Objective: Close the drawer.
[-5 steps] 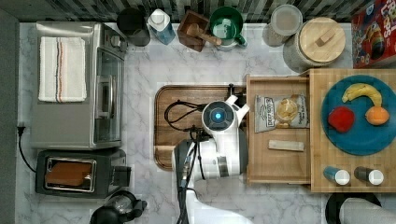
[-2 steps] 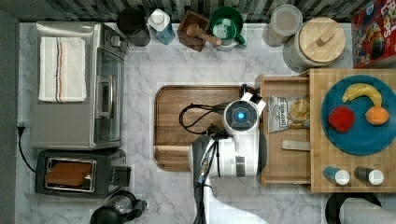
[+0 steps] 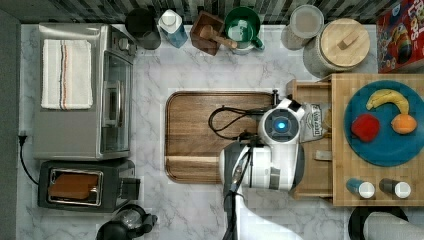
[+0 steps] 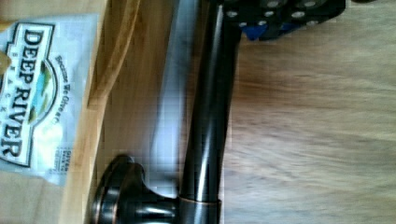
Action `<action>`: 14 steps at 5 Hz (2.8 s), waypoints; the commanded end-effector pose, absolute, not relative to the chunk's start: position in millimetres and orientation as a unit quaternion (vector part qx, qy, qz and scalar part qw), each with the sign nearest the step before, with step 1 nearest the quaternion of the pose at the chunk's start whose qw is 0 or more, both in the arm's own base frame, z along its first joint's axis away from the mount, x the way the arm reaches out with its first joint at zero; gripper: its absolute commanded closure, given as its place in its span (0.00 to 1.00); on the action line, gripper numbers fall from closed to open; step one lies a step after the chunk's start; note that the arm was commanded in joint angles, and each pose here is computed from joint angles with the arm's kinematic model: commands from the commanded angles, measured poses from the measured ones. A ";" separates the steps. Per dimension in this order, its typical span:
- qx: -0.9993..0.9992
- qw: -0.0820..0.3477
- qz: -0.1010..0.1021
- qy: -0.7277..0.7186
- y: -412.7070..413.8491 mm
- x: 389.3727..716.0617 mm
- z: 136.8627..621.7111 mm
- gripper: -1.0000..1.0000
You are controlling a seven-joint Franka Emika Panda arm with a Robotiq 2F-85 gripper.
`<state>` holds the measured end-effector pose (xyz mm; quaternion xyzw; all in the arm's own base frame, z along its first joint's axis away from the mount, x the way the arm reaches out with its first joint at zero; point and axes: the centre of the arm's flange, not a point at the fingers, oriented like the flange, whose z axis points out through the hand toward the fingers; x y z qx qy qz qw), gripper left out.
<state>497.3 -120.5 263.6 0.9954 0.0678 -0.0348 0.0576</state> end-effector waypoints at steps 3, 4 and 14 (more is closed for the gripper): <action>0.985 0.165 0.039 0.022 -330.4 518.3 336.5 1.00; 0.986 0.160 0.033 0.017 -341.3 521.9 340.6 1.00; 0.982 0.183 0.037 0.007 -330.3 517.7 352.8 1.00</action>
